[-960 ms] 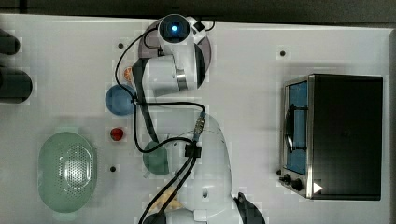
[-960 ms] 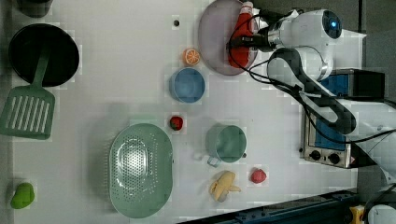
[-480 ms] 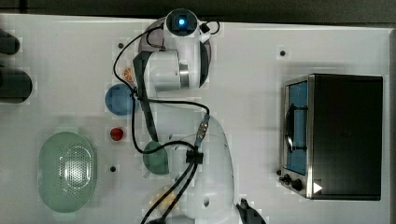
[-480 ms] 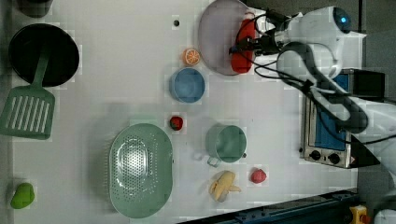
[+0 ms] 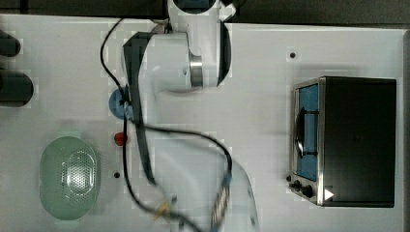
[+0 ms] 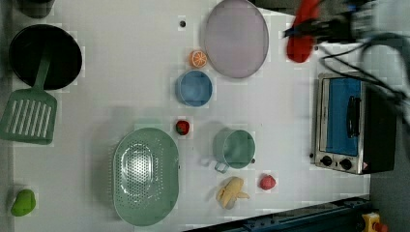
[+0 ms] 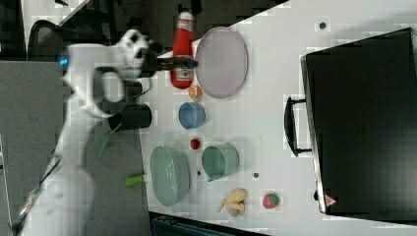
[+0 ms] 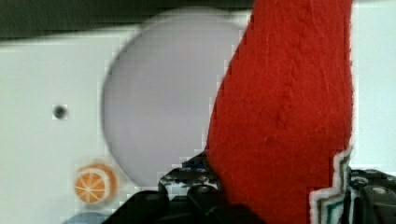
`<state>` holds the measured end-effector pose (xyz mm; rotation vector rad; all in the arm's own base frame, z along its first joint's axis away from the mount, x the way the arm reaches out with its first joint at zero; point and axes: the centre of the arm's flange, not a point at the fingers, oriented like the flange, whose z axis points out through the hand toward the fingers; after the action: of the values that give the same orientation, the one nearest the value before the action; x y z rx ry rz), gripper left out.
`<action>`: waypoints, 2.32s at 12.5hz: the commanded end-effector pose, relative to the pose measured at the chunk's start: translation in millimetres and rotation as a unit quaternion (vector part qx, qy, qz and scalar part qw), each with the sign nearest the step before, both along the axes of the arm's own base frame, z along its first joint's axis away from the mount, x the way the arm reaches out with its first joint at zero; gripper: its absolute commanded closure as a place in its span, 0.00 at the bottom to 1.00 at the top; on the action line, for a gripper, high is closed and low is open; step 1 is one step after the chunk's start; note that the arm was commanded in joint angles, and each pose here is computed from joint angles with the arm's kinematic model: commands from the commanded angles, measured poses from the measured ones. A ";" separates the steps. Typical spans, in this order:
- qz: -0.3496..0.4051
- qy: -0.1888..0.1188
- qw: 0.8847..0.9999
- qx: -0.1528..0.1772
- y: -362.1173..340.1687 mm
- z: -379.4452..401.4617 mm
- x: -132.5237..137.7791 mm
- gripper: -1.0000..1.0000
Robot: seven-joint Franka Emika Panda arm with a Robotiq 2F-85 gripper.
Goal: Pick ketchup from plate and place it on table.
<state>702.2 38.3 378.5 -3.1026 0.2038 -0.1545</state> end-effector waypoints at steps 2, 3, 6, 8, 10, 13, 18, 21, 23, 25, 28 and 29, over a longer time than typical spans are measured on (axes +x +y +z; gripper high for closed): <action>-0.028 0.003 1.000 -0.008 -48.4 57.4 -51.7 0.41; -0.033 0.010 0.999 -0.012 -54.1 57.9 -69.8 0.41; -0.046 0.040 0.998 -0.022 -65.9 47.0 -123.7 0.41; -0.054 0.055 0.997 -0.025 -71.8 32.2 -150.5 0.41; -0.061 0.056 0.996 -0.025 -78.6 10.1 -167.7 0.41; -0.062 0.052 0.997 -0.021 -78.4 -38.8 -187.8 0.41; -0.059 0.090 0.994 -0.011 -74.8 -124.2 -206.8 0.41; -0.057 0.100 0.993 -0.005 -72.0 -162.1 -207.4 0.29; -0.054 0.085 0.995 -0.004 -69.2 -162.8 -203.2 0.07; -0.054 0.072 0.996 -0.006 -69.3 -145.5 -199.5 0.00; -0.079 0.018 0.997 -0.012 -69.9 -83.4 -186.4 0.00; -0.101 -0.003 0.995 -0.012 -70.6 -54.1 -182.0 0.00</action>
<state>501.1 -33.3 268.7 -3.1222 0.4433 0.0100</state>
